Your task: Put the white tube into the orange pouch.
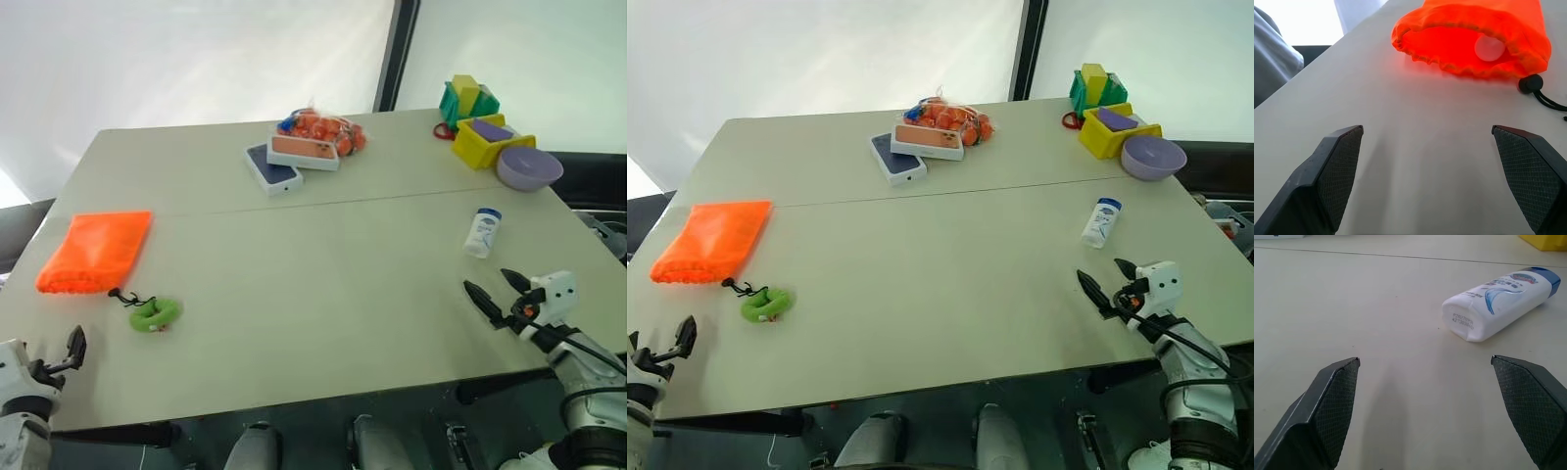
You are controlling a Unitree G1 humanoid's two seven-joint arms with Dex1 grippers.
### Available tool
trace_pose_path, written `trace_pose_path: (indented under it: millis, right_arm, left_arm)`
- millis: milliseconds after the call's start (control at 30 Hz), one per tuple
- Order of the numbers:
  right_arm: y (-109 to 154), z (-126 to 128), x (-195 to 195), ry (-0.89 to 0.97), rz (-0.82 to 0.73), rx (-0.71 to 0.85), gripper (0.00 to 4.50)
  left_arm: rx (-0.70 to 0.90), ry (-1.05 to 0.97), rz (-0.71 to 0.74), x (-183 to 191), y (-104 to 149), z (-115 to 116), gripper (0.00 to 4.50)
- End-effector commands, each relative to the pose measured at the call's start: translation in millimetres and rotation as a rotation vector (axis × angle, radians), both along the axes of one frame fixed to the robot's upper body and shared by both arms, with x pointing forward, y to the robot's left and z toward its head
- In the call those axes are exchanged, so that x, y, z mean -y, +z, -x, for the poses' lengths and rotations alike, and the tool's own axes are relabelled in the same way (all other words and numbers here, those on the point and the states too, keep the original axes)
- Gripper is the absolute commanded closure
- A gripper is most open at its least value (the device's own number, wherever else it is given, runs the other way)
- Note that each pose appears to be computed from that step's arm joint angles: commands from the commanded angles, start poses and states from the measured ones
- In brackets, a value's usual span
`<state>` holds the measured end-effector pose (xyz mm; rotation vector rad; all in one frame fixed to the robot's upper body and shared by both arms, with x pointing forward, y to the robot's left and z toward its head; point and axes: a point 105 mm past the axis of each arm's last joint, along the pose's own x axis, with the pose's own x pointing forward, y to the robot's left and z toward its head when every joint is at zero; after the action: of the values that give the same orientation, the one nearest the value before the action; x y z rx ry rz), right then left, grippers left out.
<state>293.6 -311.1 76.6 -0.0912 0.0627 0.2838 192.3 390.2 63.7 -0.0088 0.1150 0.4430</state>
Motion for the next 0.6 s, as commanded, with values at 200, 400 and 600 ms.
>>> trace_pose_path:
  millis: [200, 400, 600]
  right_arm:
    - [9, -3, -2, 0.018, 0.016, 0.049, 0.05]
    - [14, -3, -45, 0.197, -0.025, 0.042, 0.05]
    - [32, -9, -112, 0.417, -0.050, 0.079, 0.05]
  left_arm:
    - [0.064, -0.002, -0.037, 1, 17, -7, 0.00]
    - [0.062, 0.000, -0.148, 3, 31, -14, 0.00]
    - [0.055, -0.058, -0.367, 8, 54, -30, 0.00]
